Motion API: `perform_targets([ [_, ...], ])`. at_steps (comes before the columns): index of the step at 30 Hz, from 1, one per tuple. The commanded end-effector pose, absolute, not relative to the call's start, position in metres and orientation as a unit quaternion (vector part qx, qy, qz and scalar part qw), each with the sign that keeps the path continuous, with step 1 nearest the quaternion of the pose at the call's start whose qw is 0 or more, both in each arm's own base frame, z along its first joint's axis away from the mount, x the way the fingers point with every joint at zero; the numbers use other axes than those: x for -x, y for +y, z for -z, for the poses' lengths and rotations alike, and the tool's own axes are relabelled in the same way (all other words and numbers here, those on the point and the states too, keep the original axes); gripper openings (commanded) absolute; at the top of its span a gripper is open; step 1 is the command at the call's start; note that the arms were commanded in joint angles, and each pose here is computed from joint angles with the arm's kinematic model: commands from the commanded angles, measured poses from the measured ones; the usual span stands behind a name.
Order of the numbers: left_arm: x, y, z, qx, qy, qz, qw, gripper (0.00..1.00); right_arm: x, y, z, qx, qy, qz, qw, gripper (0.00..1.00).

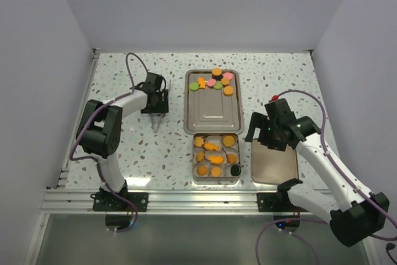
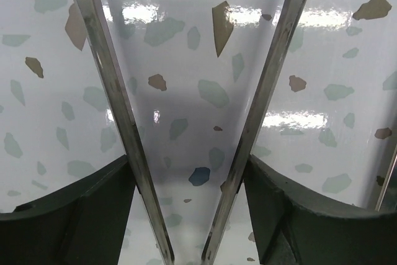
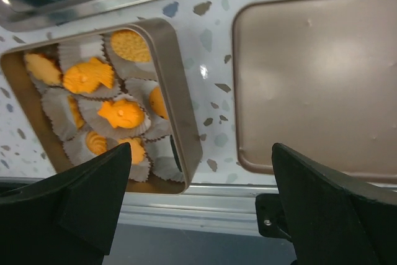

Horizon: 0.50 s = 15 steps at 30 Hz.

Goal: Pack the cookies

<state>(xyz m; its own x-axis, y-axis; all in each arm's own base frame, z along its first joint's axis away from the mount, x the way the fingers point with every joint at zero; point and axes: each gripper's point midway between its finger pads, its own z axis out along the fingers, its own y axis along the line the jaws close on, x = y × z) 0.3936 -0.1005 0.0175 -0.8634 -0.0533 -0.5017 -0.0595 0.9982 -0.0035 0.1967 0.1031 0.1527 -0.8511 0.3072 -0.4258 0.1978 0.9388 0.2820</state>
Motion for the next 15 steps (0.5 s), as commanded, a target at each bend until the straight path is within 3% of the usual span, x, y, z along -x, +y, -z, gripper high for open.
perform_targets([
  [1, -0.401, -0.1, -0.017, 0.027, 0.965, 0.005, 0.262, 0.74, -0.192, 0.106, -0.127, -0.132, 0.964, -0.111, 0.204, 0.99],
  [3, -0.405, -0.102, -0.037, 0.033, 0.959, 0.015, 0.282, 0.8, -0.186, 0.105, -0.109, -0.133, 0.97, -0.098, 0.179, 0.97],
  [4, -0.404, -0.102, -0.043, 0.034, 0.958, 0.016, 0.284, 1.0, -0.184, 0.105, -0.102, -0.137, 0.971, -0.097, 0.173, 0.96],
  [8, -0.401, -0.103, -0.07, 0.048, 0.952, 0.028, 0.3, 1.0, -0.185, 0.107, -0.08, -0.142, 0.972, -0.095, 0.159, 0.92],
  [15, -0.382, -0.099, -0.119, 0.064, 0.938, 0.046, 0.339, 1.0, -0.19, 0.115, -0.045, -0.136, 0.979, -0.089, 0.123, 0.72],
])
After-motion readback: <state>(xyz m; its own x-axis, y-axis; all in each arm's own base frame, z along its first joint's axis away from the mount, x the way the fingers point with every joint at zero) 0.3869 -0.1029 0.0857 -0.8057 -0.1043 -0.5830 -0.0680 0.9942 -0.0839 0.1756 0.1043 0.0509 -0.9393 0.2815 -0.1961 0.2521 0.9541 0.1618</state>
